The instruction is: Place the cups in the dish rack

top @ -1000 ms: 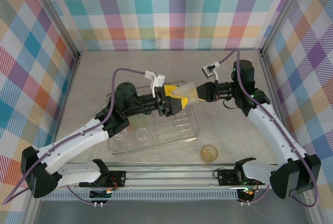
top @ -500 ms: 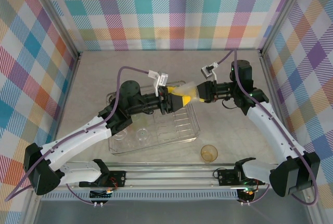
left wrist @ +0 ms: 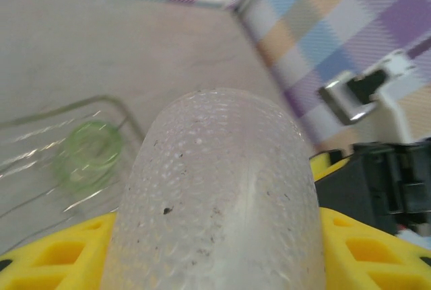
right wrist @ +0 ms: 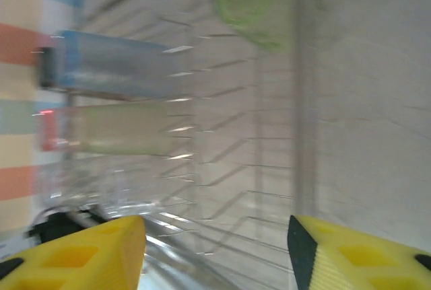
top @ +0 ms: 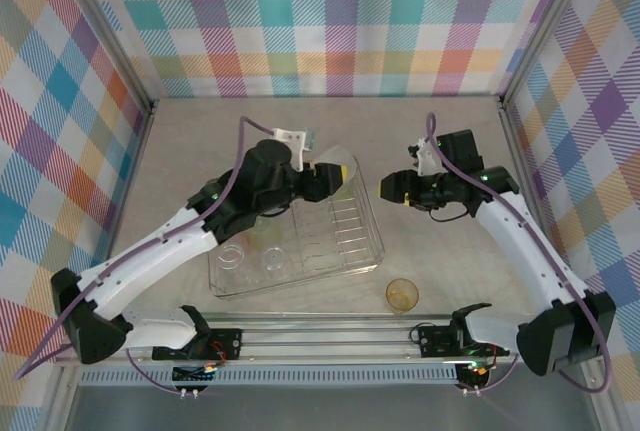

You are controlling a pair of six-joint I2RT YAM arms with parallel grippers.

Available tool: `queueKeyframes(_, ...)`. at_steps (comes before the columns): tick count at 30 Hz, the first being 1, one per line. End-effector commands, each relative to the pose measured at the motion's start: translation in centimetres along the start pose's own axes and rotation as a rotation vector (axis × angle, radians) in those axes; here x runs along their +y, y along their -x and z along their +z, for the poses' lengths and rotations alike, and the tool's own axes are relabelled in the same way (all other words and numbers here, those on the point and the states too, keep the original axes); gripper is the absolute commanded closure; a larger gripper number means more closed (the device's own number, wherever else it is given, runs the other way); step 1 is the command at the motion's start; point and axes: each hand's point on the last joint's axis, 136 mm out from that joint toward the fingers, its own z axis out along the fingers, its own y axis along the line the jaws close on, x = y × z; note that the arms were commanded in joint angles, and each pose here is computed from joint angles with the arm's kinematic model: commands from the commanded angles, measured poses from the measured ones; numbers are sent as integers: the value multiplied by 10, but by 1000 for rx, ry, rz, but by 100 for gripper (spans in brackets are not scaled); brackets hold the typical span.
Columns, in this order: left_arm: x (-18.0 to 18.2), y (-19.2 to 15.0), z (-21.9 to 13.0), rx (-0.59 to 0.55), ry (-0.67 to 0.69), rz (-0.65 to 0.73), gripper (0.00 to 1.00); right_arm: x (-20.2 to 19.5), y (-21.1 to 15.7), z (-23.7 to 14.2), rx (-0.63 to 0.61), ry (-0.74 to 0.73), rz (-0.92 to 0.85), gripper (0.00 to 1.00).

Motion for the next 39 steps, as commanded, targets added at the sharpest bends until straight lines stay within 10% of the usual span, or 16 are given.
queueKeyframes(1, 33, -27, 13, 148, 197, -11, 93, -37, -15, 12, 66, -190, -2, 46)
queueKeyframes(19, 49, -57, 51, 334, 332, -42, 91, -45, -59, 74, 254, -356, -145, 64)
queueKeyframes(28, 51, -59, 53, 341, 342, -48, 90, -57, -73, 76, 217, -466, -79, 99)
queueKeyframes(39, 53, -67, 48, 386, 351, -39, 87, -43, -92, 76, 198, -485, -93, 100)
